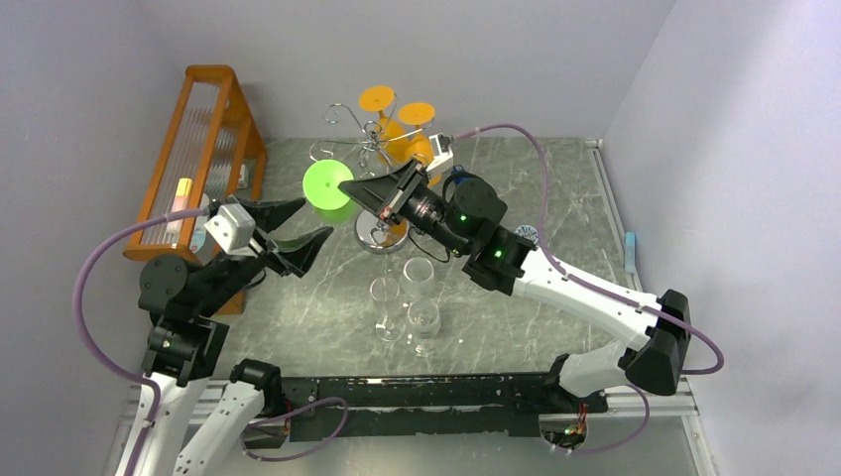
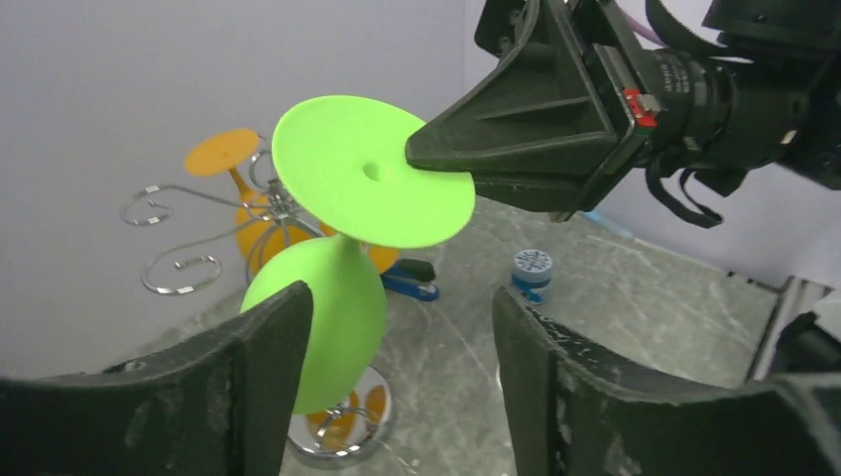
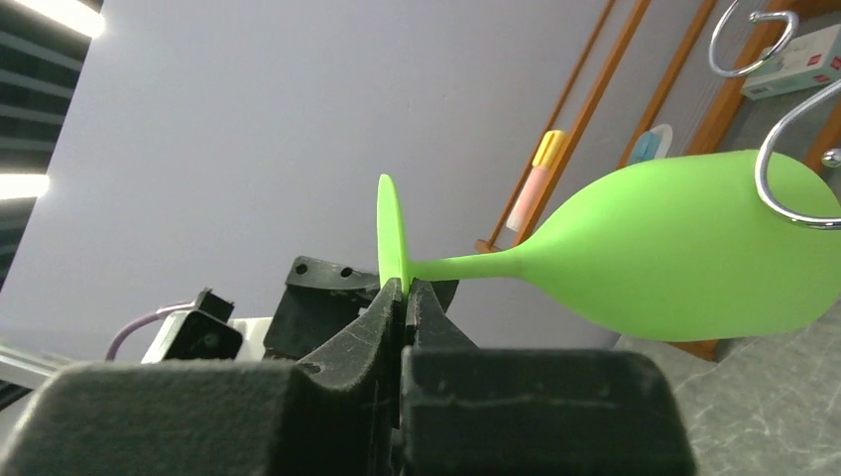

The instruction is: Place the wine glass upside down on the wine glass rack

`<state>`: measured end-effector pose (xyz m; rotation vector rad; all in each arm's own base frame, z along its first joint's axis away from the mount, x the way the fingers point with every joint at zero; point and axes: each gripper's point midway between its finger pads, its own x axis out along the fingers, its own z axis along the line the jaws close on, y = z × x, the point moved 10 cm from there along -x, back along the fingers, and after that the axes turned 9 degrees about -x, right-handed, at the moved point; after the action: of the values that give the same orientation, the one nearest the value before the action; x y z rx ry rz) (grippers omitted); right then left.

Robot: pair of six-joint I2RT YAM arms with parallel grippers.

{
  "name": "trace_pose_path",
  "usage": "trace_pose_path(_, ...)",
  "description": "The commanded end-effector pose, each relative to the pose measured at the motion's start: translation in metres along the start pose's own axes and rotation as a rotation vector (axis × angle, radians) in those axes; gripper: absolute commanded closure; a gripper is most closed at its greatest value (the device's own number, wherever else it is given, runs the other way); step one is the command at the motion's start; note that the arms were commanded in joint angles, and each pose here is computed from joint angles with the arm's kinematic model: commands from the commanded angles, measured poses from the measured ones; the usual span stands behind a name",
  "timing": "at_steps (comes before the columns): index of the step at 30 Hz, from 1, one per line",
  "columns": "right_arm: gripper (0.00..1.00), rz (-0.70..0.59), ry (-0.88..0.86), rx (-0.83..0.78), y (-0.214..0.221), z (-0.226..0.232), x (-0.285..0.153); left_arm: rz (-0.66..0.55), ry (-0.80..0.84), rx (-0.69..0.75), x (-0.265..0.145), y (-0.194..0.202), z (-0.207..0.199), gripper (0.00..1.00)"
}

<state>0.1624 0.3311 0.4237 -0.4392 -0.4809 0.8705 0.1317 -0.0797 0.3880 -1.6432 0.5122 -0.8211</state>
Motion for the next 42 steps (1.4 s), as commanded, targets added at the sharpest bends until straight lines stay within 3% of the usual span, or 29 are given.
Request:
trace_pose_path(1, 1.00, 0.014, -0.039, 0.058, 0.000, 0.001, 0.000, 0.019, -0.051, -0.197, -0.012, 0.001, -0.012, 0.26)
trace_pose_path(5, 1.00, 0.048, -0.039, 0.066, 0.006, -0.005, 0.002, -0.019, -0.121, -0.420, -0.019, -0.007, -0.022, 0.17)
trace_pose_path(9, 1.00, 0.077, -0.027, 0.054, 0.013, -0.014, 0.000, -0.039, -0.220, -0.747, -0.015, -0.014, -0.026, 0.16)
trace_pose_path(13, 1.00, 0.083, -0.020, 0.039, 0.016, -0.019, -0.005, -0.061, -0.266, -0.860, -0.012, -0.020, -0.026, 0.15)
trace_pose_path(20, 1.00, 0.099, -0.058, -0.004, 0.016, -0.016, -0.012, -0.053, -0.259, -0.935, 0.005, -0.019, -0.018, 0.24)
trace_pose_path(22, 1.00, 0.101, -0.072, -0.014, 0.016, -0.015, -0.013, -0.043, -0.269, -0.950, 0.008, -0.016, -0.016, 0.29)
trace_pose_path(33, 1.00, 0.115, -0.108, -0.083, 0.019, -0.018, -0.016, -0.073, -0.266, -0.946, 0.008, -0.021, -0.017, 0.90)
trace_pose_path(35, 1.00, 0.112, -0.111, -0.089, 0.018, -0.017, -0.017, -0.083, -0.285, -0.936, 0.006, -0.022, -0.016, 0.95)
trace_pose_path(36, 0.97, 0.112, -0.111, -0.091, 0.018, -0.017, -0.018, -0.082, -0.292, -0.930, 0.006, -0.022, -0.015, 0.95)
trace_pose_path(40, 0.58, 0.096, -0.100, -0.116, 0.016, -0.018, -0.021, -0.084, -0.350, -0.906, 0.006, -0.021, -0.011, 0.95)
trace_pose_path(42, 0.45, 0.079, -0.089, -0.128, 0.014, -0.019, -0.025, -0.099, -0.396, -0.866, 0.004, -0.023, -0.007, 0.95)
